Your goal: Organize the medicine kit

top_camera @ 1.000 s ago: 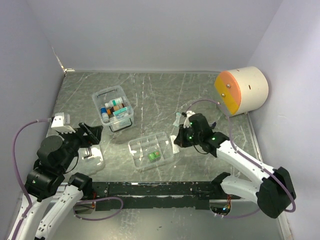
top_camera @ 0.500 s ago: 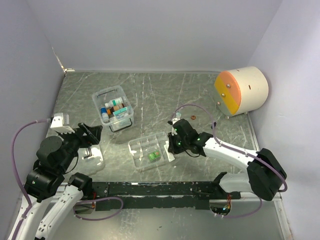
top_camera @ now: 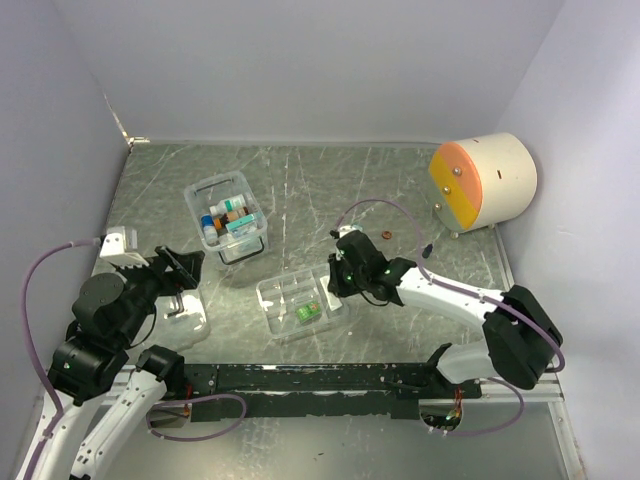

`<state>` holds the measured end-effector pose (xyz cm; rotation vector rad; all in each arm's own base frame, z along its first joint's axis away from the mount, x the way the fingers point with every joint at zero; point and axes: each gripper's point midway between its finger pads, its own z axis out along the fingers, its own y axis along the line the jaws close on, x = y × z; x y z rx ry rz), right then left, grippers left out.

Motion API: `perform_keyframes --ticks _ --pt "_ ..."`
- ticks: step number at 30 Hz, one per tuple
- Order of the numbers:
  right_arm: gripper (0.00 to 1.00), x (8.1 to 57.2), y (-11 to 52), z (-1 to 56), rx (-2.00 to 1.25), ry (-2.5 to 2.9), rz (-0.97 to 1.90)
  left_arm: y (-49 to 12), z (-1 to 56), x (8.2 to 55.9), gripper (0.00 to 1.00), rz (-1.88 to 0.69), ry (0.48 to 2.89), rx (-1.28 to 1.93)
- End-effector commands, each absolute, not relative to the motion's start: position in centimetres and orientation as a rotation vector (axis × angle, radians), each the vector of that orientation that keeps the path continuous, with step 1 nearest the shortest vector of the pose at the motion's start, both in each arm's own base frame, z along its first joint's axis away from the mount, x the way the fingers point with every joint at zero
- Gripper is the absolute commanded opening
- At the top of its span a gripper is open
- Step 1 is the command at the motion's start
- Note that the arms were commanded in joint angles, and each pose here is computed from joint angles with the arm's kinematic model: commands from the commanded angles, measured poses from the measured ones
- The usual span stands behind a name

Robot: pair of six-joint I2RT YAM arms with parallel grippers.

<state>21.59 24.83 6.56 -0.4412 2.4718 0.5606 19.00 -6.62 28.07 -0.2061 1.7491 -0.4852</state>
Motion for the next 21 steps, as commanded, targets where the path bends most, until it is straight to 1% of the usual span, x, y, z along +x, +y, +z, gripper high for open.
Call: perform_keyframes --ticks 1,4,7,10,16,21 --pt "0.09 22.6 25.5 6.7 -0.432 2.457 0.537 -6.2 28.2 18.8 0.92 -0.477 1.735 -0.224" --pt "0.13 22.3 25.4 6.5 -0.423 2.471 0.544 -6.3 28.1 18.8 0.93 -0.477 1.739 -0.220" --pt "0.25 22.2 25.2 6.9 -0.404 2.489 0.528 -6.3 28.2 18.8 0.93 -0.481 1.738 -0.217" --pt "0.36 22.9 25.0 8.8 -0.365 2.459 0.511 -6.3 28.2 18.8 0.93 -0.479 1.739 -0.217" --pt "0.40 26.1 23.1 12.5 -0.178 2.340 0.373 -6.0 28.3 18.7 0.93 -0.474 1.729 -0.236" --pt "0.40 30.0 20.5 13.0 0.018 2.307 0.307 -5.6 28.5 18.4 0.93 -0.473 1.710 -0.255"
